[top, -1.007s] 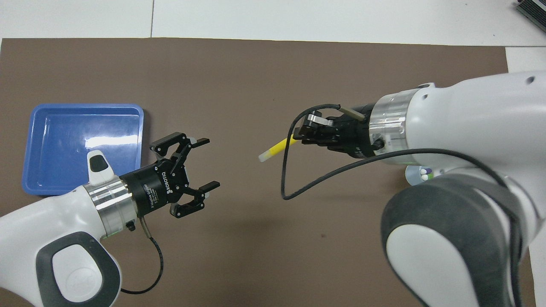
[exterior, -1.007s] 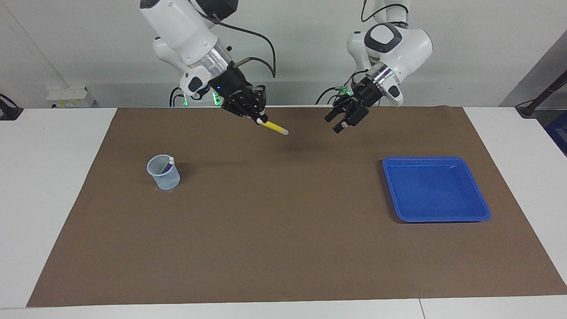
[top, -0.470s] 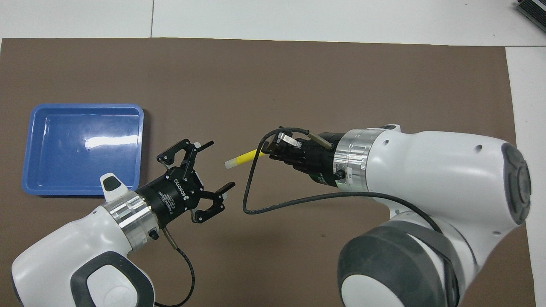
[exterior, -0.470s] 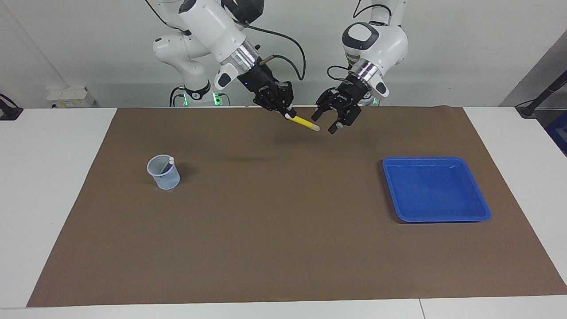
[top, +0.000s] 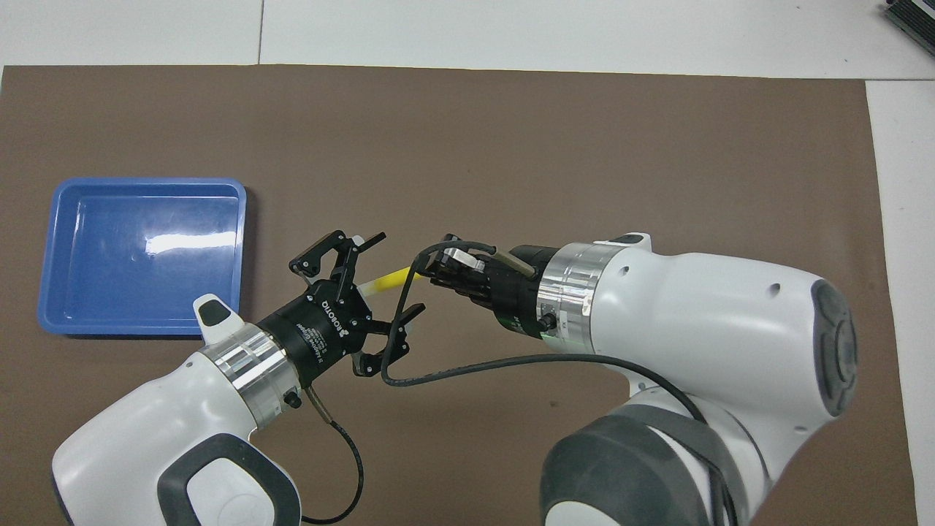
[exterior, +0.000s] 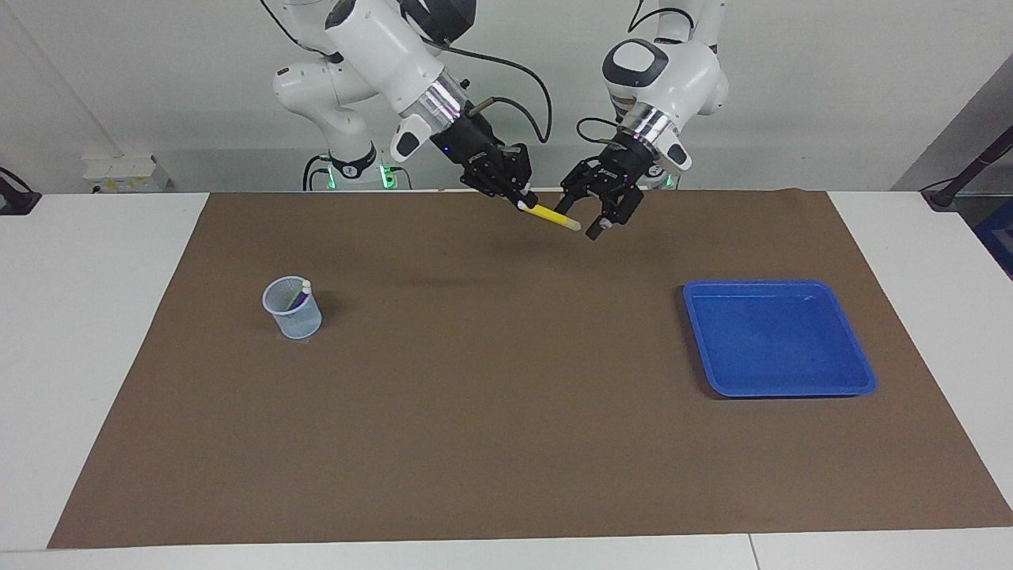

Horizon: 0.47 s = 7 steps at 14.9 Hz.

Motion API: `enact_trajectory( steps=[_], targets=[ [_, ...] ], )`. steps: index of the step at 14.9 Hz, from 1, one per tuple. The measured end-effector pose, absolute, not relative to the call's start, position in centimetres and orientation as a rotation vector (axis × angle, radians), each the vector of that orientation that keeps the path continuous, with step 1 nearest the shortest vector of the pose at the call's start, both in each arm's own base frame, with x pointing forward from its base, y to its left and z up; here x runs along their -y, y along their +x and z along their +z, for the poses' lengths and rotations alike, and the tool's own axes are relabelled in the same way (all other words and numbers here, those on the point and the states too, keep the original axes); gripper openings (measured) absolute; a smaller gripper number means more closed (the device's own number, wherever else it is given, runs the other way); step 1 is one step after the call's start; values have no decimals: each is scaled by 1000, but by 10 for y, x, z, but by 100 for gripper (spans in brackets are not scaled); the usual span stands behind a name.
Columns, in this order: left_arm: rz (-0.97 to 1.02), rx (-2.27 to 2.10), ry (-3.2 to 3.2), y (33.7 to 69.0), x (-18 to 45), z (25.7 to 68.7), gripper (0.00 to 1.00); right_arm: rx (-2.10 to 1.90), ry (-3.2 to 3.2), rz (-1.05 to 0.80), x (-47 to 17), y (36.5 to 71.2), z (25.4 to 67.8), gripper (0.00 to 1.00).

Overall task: Right arm passes pens to left for tray arrangement
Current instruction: 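Lift the yellow pen toward the left gripper while the left gripper approaches, then close the left gripper on the yellow pen held by the right gripper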

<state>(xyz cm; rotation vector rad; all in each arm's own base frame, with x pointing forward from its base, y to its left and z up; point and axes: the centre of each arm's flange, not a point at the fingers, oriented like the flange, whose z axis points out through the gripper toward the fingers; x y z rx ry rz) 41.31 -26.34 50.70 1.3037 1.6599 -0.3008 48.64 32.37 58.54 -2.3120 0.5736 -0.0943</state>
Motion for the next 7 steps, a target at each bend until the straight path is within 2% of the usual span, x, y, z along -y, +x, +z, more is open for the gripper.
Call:
enact_trajectory(
  steps=[3, 6, 7],
  targets=[
    [-304, -1649, 1311, 413, 270, 510, 100, -576, -2312, -94, -323, 486, 585, 18],
    [-301, -1640, 1314, 413, 271, 512, 90, -576, -2312, -94, -323, 486, 585, 18],
    [-300, -1637, 1314, 414, 272, 513, 90, -576, -2313, -94, -323, 486, 585, 18]
  ],
)
